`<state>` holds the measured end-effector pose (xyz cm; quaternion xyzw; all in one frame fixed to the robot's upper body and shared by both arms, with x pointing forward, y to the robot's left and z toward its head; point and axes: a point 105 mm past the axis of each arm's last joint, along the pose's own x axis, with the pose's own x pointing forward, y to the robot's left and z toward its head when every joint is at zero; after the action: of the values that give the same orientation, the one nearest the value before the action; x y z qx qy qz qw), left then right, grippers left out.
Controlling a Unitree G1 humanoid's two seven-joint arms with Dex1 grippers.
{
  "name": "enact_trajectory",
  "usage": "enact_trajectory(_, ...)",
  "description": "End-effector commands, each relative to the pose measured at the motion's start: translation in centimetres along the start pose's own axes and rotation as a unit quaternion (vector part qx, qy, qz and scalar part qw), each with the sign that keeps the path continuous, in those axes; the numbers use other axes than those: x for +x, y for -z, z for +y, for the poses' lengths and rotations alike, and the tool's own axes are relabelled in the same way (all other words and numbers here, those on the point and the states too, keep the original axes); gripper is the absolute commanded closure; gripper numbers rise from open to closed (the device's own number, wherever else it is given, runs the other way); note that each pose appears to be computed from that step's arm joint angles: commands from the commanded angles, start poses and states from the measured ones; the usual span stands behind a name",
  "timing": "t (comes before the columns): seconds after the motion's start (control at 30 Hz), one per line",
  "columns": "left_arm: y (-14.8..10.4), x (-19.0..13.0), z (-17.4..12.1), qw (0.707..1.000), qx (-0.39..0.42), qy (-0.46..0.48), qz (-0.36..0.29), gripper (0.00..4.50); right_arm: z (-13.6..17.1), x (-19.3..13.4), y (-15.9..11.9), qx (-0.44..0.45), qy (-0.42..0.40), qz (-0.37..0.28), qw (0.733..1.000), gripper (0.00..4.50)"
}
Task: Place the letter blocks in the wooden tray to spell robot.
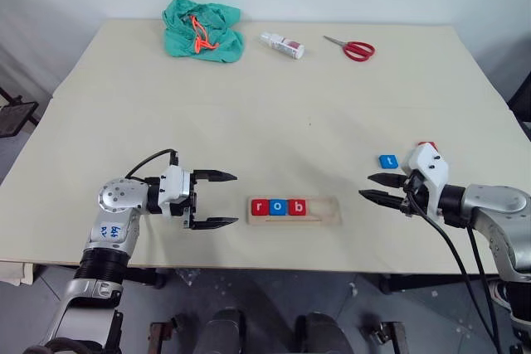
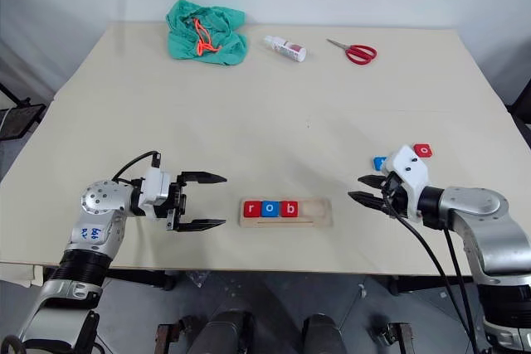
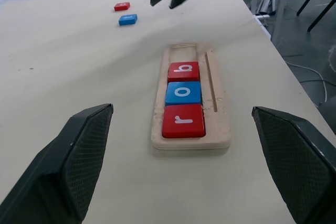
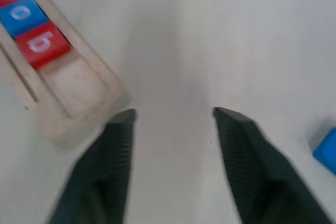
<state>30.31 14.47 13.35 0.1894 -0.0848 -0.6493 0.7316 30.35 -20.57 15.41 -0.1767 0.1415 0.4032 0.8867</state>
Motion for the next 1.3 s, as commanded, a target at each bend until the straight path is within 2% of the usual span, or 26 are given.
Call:
enact_trajectory(0.03, -0.8, 0.1, 0.3, 1.0, 0.021, 0.002, -0.007, 0.0, 1.3, 0.6, -1.5, -0.028, -0.037, -0.002, 0.999, 3.72)
enact_trajectory(0.1, -0.8, 0.2, 0.2, 1.0, 0.022, 0.002, -0.007, 0.0, 2.2, 1.3, -1.8, -0.032, -0.063, 0.0, 0.998, 4.45)
enact_trajectory(0.13, -0.8, 0.2, 0.2, 1.0, 0.022, 0.003, -0.008, 0.0, 3.0, 1.9, -1.9, -0.036, -0.084, 0.001, 0.996, 4.48)
enact_trajectory(0.3, -0.9, 0.2, -0.1, 1.0, 0.023, 0.003, -0.008, 0.0, 5.3, 4.3, -1.6, -0.047, -0.149, 0.009, 0.988, 4.48)
enact_trajectory(0.7, -1.1, -0.6, -0.4, 0.999, 0.026, -0.019, 0.001, 0.0, 5.6, 6.8, 0.1, -0.063, -0.183, 0.03, 0.981, 4.48)
enact_trajectory(0.83, -1.2, -0.8, -0.5, 0.999, 0.025, -0.026, 0.002, 0.0, 6.5, 8.0, 0.5, -0.064, -0.204, 0.026, 0.977, 4.48)
enact_trajectory(1.17, -1.3, -0.6, -0.2, 0.999, 0.027, -0.029, 0.002, 0.0, 6.7, 9.4, -0.3, -0.069, -0.204, 0.009, 0.977, 4.48)
enact_trajectory(1.3, -1.2, -0.4, 0.1, 0.999, 0.027, -0.028, 0.0, 0.0, 5.3, 8.7, -0.6, -0.072, -0.175, 0.011, 0.982, 4.48)
